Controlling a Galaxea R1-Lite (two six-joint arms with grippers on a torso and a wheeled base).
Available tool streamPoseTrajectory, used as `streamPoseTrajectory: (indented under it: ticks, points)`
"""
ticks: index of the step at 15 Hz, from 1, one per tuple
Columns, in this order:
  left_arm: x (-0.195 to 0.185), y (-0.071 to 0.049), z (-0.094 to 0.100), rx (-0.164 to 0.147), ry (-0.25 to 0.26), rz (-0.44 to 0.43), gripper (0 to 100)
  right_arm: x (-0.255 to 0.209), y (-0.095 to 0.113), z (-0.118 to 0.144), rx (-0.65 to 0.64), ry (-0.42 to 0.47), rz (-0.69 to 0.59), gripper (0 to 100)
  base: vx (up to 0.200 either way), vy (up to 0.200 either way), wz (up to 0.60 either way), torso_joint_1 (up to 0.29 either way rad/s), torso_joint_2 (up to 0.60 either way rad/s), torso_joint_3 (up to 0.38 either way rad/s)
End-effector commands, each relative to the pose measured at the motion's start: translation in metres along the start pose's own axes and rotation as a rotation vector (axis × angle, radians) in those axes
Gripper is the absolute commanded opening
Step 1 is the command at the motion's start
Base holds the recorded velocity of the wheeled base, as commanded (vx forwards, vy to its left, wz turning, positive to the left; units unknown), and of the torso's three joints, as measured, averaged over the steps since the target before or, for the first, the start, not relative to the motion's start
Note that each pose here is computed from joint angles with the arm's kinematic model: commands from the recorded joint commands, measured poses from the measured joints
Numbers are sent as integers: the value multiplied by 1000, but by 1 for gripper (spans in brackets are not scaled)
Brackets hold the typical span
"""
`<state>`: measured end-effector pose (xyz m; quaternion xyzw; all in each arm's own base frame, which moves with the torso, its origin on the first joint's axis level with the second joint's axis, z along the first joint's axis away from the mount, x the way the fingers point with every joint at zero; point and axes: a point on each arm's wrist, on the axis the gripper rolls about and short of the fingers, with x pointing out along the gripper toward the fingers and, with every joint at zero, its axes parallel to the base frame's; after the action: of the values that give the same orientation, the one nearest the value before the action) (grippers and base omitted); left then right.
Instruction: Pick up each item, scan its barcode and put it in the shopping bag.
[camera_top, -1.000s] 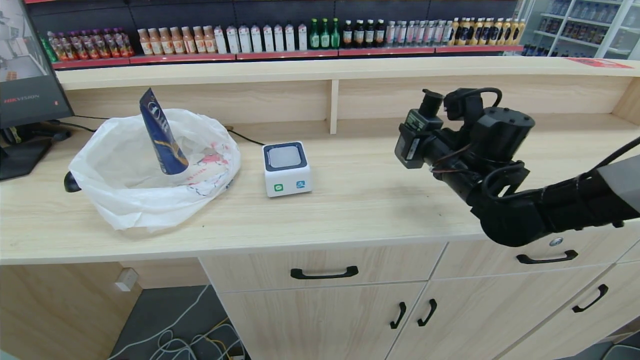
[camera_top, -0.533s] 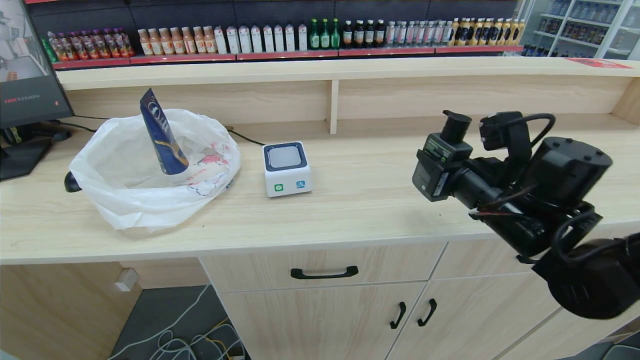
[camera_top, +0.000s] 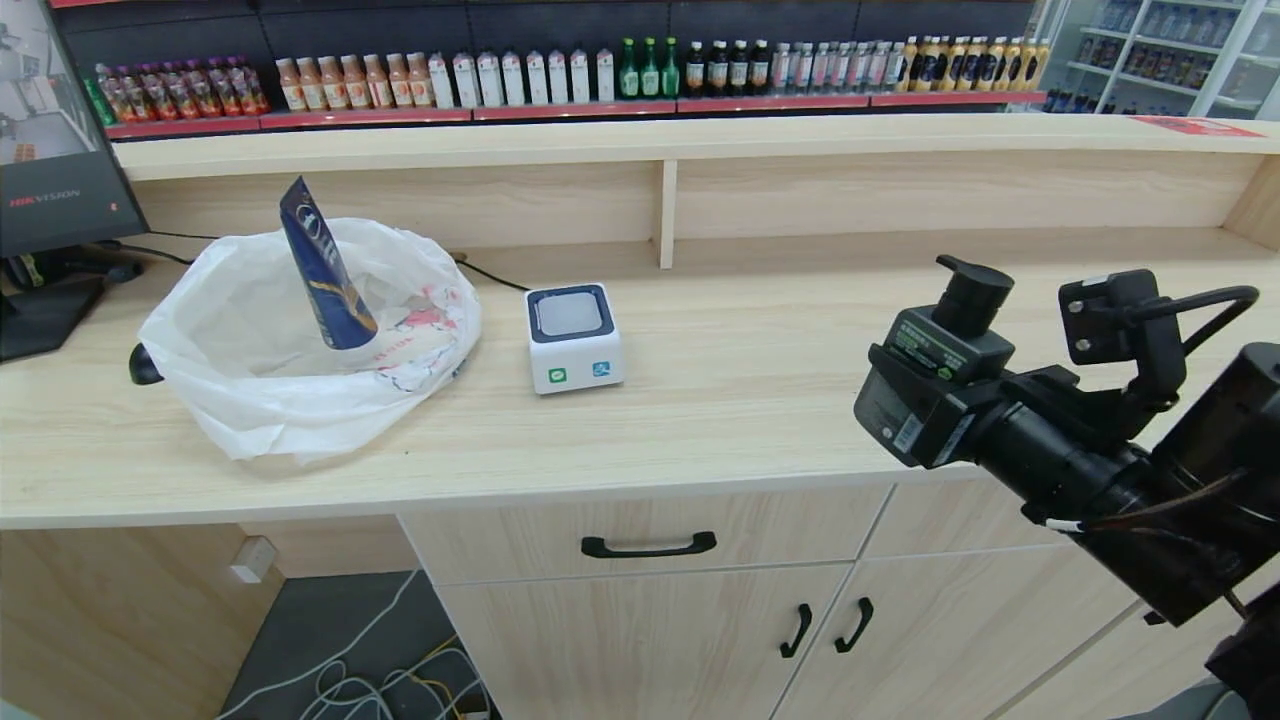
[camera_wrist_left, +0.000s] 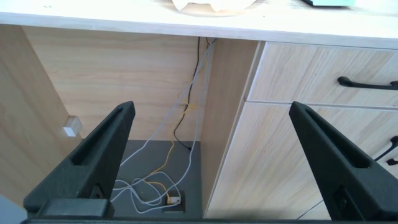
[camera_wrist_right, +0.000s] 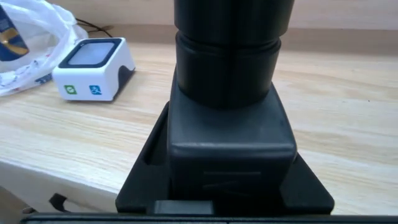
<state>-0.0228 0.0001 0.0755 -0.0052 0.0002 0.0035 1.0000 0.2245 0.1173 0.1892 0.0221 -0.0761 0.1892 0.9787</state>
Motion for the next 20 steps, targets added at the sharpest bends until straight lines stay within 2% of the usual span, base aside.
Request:
streamPoseTrajectory:
  ticks: [1, 6, 11, 15, 17, 20]
  points:
    - [0, 0, 0, 0, 0, 1, 100, -4, 1, 5, 13, -16, 24, 0, 0, 0, 0, 0, 0, 0]
    - [0, 0, 0, 0, 0, 1, 100, -8, 9, 11, 152, -43, 178, 0, 0, 0, 0, 0, 0, 0]
    - [0, 0, 0, 0, 0, 1, 100, -35, 57, 7, 444, -52, 423, 0, 0, 0, 0, 0, 0, 0]
    - [0, 0, 0, 0, 0, 1, 100, -42, 69, 12, 623, -50, 502, 0, 0, 0, 0, 0, 0, 0]
    - [0, 0, 0, 0, 0, 1, 100, -46, 78, 28, 763, -69, 572, 0, 0, 0, 0, 0, 0, 0]
    - [0, 0, 0, 0, 0, 1, 100, -45, 92, 26, 797, -21, 667, 0, 0, 0, 0, 0, 0, 0]
